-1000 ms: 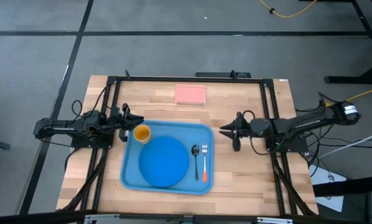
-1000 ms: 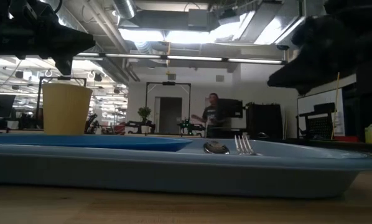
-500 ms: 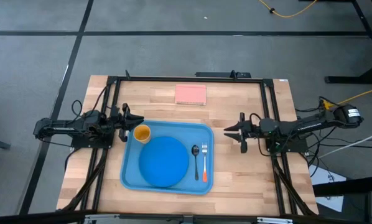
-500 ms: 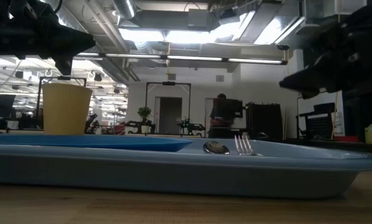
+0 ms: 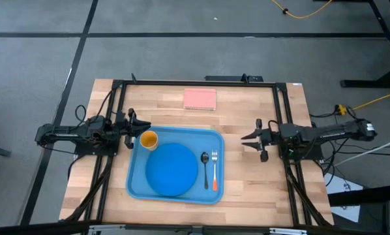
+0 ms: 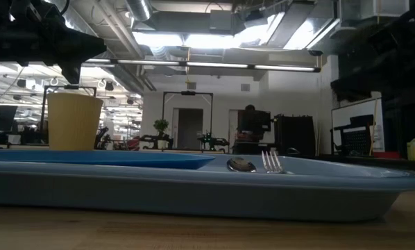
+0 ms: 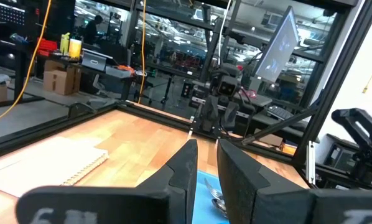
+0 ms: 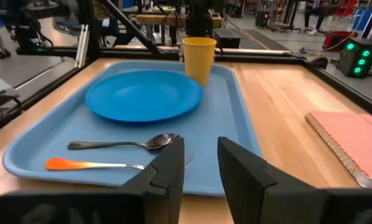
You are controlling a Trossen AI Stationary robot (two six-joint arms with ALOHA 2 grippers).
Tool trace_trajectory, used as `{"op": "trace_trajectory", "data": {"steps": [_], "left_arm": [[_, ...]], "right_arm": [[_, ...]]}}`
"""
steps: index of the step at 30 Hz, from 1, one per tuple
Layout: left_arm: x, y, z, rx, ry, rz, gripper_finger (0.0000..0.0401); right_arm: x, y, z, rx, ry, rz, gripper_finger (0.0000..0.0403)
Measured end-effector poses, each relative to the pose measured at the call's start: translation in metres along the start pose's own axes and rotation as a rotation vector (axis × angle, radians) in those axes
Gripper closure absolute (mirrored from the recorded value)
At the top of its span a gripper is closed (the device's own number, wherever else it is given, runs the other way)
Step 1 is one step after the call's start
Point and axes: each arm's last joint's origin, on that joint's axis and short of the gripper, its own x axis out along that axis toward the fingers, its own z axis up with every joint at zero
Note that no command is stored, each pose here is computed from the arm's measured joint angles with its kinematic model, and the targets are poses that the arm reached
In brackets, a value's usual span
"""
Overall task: Pick and place plate/cup/fork/spoon on tray
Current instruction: Return to Home Position
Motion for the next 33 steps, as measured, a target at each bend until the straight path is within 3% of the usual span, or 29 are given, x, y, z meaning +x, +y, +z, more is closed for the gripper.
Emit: {"op": "trace_trajectory", "data": {"steps": [6, 10, 15, 33], "left_arm": [[0.0, 0.0, 0.0, 0.0, 0.0, 0.0, 0.0346], [0.0, 0.0, 0.0, 0.0, 0.0, 0.0, 0.0346], [0.0, 0.0, 0.0, 0.0, 0.0, 0.0, 0.0346], [0.0, 0.0, 0.0, 0.0, 0.0, 0.0, 0.0346]], "right_arm": [[-0.013, 0.0, -0.002, -0.012, -0.009, 0.001, 0.0301], [-0.019, 0.001, 0.006, -0.095, -0.113, 0.038, 0.0301], [-0.025, 0.001, 0.013, -0.107, -0.207, 0.031, 0.0301], [-0.025, 0.001, 0.011, -0.104, -0.188, 0.033, 0.0301]]}}
